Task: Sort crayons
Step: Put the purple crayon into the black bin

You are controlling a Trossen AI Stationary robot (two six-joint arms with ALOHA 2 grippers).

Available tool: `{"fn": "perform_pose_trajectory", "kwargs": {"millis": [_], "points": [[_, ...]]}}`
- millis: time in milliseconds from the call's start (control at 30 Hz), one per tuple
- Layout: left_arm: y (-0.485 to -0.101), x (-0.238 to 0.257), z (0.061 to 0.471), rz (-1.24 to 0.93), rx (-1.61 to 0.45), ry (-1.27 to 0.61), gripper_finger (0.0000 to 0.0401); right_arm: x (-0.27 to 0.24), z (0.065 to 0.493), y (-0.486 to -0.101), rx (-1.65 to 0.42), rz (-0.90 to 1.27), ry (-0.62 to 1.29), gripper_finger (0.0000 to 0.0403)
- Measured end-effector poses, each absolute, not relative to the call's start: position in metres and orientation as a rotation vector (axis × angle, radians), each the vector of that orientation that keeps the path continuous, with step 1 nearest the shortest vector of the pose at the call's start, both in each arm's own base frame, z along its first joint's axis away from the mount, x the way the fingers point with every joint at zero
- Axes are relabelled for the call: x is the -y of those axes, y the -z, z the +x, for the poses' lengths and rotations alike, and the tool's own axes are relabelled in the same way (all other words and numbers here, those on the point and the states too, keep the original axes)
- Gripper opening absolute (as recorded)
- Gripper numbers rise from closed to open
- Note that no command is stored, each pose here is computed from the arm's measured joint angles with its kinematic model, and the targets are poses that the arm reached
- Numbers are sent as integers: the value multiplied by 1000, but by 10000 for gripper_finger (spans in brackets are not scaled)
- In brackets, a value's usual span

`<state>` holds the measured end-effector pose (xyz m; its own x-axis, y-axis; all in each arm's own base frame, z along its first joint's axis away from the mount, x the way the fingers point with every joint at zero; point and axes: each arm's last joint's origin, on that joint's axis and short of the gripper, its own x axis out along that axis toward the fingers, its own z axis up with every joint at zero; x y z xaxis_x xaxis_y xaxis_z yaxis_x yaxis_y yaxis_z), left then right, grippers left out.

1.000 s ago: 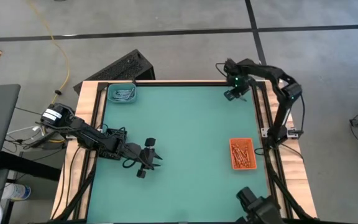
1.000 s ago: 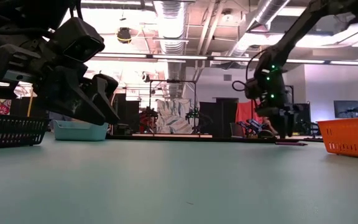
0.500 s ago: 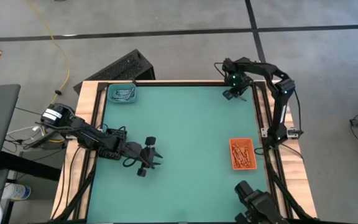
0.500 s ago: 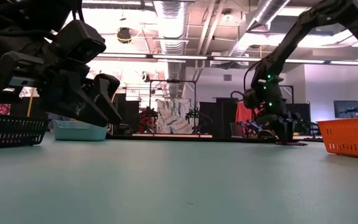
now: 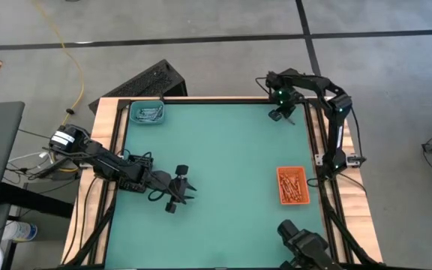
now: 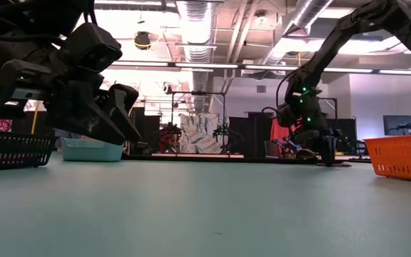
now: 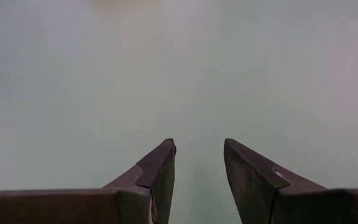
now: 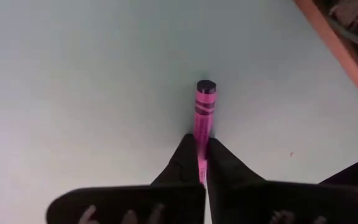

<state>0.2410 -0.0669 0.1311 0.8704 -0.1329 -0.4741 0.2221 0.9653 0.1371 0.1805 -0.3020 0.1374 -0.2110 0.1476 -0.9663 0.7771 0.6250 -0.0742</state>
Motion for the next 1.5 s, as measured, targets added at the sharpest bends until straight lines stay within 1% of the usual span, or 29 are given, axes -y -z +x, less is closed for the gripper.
{"fn": "perform_pose_trajectory", "kwargs": {"millis": [167,400,700,833,933,1167,1300,1500], "points": [[-133,66,242,182,-462,180,128,293,191,-150,-1701,774,644,2],[-146,59,250,178,-319,145,128,260,216,-203,-1559,649,599,1],[-174,30,260,176,-26,12,128,164,252,-292,-1269,391,495,0],[-189,12,261,123,118,-56,128,113,265,-321,-1124,247,429,0],[-198,-2,262,77,205,-50,128,77,274,-337,-1006,140,345,0],[-221,-16,277,35,261,-1,128,14,303,-352,-768,-55,205,0],[-232,-17,284,54,290,-3,128,-5,318,-348,-712,-111,139,0],[-238,-18,287,56,308,-28,128,-16,323,-345,-700,-156,143,0]]}}
